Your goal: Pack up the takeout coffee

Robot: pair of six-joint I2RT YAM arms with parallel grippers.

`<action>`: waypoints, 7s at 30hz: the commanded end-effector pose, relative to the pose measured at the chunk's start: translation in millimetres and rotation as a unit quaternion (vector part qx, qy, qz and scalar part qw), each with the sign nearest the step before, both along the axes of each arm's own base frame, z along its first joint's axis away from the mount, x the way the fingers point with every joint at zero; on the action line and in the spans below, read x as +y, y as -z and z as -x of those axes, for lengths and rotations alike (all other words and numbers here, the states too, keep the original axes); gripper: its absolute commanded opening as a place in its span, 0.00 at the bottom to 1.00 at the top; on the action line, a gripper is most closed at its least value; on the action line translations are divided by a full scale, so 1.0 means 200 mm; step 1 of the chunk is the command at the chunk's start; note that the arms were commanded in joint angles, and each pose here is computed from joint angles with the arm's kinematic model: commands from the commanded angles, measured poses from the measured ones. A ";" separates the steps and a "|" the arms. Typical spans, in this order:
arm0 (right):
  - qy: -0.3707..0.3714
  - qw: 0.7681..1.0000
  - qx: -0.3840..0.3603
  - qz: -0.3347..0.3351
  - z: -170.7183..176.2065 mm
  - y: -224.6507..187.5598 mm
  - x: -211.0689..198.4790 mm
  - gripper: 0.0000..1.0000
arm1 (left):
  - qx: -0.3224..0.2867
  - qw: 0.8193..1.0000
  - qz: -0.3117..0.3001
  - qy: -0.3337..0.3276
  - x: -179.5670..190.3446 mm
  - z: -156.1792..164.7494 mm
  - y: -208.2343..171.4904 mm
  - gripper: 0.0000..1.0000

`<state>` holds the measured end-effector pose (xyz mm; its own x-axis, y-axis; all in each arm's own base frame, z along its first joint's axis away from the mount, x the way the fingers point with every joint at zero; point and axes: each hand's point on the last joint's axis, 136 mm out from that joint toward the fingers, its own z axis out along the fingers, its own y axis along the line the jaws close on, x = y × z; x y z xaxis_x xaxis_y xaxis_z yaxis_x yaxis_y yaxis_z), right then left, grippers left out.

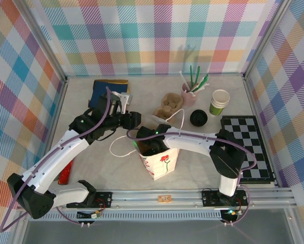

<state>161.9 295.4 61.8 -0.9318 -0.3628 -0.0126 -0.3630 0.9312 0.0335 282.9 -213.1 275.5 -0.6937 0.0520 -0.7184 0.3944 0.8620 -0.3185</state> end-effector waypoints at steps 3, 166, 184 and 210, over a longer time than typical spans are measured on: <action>-0.017 0.999 0.005 0.044 0.00 0.08 -0.06 0.99 | -0.006 1.000 -0.013 0.004 0.00 -0.01 -0.02 0.55; -0.115 0.973 -0.156 -0.129 -0.76 -1.03 0.01 0.24 | 0.055 0.997 0.036 -0.048 0.10 -0.02 -0.01 0.32; -0.123 0.963 -0.183 -0.156 -0.74 -1.24 0.01 0.79 | 0.026 0.996 -0.004 -0.080 0.24 0.02 -0.11 0.86; 0.062 0.934 -0.321 -0.144 -0.91 -1.47 -0.62 1.00 | -0.169 0.978 0.109 -0.063 0.33 0.18 -0.52 0.90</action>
